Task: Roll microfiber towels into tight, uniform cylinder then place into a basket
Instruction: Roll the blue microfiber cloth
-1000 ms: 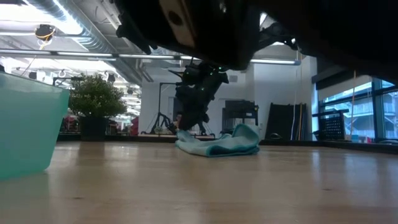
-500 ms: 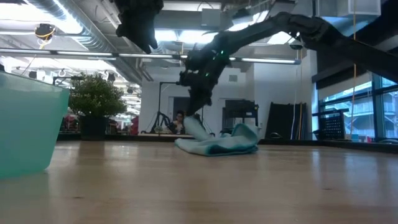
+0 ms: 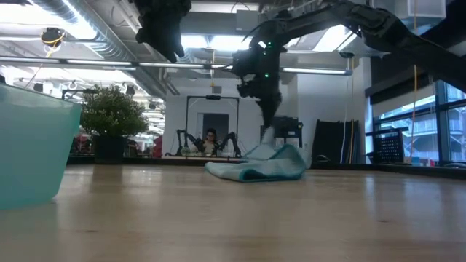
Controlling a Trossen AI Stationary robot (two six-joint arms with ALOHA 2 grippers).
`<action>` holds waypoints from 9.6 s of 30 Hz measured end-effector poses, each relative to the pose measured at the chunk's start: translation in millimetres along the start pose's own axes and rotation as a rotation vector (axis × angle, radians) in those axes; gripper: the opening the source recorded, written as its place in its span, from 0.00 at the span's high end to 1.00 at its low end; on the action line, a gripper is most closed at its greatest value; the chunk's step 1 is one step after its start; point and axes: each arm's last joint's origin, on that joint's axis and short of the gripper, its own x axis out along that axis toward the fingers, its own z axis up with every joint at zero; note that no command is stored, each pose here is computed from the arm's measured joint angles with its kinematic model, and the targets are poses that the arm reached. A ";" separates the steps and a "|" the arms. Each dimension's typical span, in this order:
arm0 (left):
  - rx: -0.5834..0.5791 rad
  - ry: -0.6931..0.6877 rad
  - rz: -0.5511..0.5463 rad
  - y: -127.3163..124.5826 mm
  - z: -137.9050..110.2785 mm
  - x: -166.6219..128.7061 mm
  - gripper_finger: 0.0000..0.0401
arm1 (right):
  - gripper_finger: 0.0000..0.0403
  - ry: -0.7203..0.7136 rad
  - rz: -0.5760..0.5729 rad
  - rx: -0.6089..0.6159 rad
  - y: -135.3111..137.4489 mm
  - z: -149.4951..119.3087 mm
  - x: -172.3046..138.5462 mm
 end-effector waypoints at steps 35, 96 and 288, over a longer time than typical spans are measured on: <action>-0.007 0.000 0.000 0.0 0.0 0.0 0.54 | 0.73 -0.076 0.443 0.065 7.3 -22.1 -43.4; -0.022 0.000 -0.003 -0.9 -0.2 -0.1 0.54 | 0.74 -0.078 0.396 -0.689 103.5 -9.1 89.6; 0.054 -0.300 -0.241 -127.0 22.3 193.3 0.54 | 1.00 -0.215 0.223 0.095 61.4 -124.0 -42.3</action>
